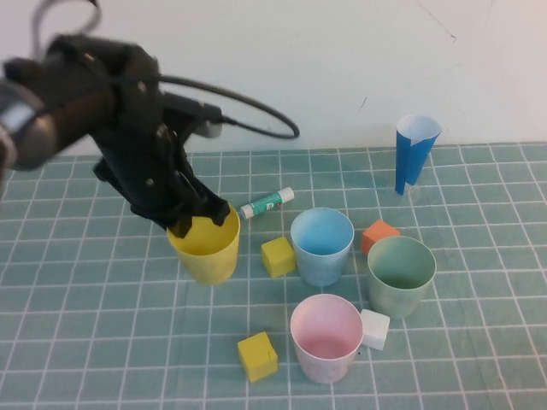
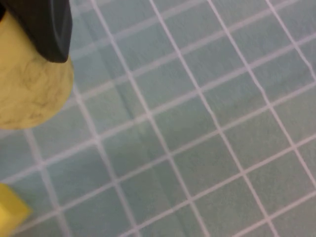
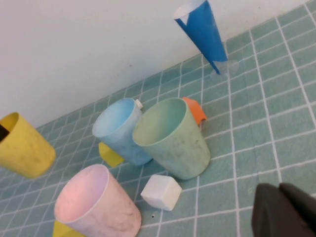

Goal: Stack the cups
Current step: Place the yellow cup on the pink cup

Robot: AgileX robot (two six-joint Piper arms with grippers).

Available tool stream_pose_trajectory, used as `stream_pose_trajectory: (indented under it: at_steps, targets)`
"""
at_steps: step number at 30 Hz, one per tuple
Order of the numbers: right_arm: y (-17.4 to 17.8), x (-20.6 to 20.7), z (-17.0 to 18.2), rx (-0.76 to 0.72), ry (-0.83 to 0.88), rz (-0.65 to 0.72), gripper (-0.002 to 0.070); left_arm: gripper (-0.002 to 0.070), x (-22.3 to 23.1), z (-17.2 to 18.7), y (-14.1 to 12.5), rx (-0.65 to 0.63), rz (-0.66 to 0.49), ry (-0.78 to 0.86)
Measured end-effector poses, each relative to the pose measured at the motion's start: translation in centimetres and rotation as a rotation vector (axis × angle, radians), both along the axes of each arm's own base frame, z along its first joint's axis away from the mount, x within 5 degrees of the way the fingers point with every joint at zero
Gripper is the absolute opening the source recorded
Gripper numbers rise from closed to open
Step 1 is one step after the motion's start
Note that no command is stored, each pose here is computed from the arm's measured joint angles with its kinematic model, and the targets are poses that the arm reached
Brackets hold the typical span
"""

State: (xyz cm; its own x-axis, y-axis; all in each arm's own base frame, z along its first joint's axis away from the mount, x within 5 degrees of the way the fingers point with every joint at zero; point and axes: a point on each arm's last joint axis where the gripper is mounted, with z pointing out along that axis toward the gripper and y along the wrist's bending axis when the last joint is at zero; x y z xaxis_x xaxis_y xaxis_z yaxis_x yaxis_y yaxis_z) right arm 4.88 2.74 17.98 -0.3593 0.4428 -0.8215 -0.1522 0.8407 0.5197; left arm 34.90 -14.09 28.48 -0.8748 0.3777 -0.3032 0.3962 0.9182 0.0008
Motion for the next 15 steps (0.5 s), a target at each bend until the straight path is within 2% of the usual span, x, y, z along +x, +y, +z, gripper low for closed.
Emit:
stream_pose_trajectory:
  at_steps: [4,8,15]
  targets:
    - [0.1,-0.2,1.5,-0.076,-0.063,0.034,-0.0001,0.0007,-3.2,4.0,0.1,-0.083,-0.068,0.018]
    - [0.2,-0.3,1.7,-0.134,-0.081,0.058,-0.0001,0.0006,-6.4,6.8,-1.1,-0.124,-0.173,0.000]
    - [0.3,-0.4,1.5,-0.161,-0.071,0.082,-0.0001,0.0006,-9.6,6.3,-7.4,-0.106,-0.397,-0.029]
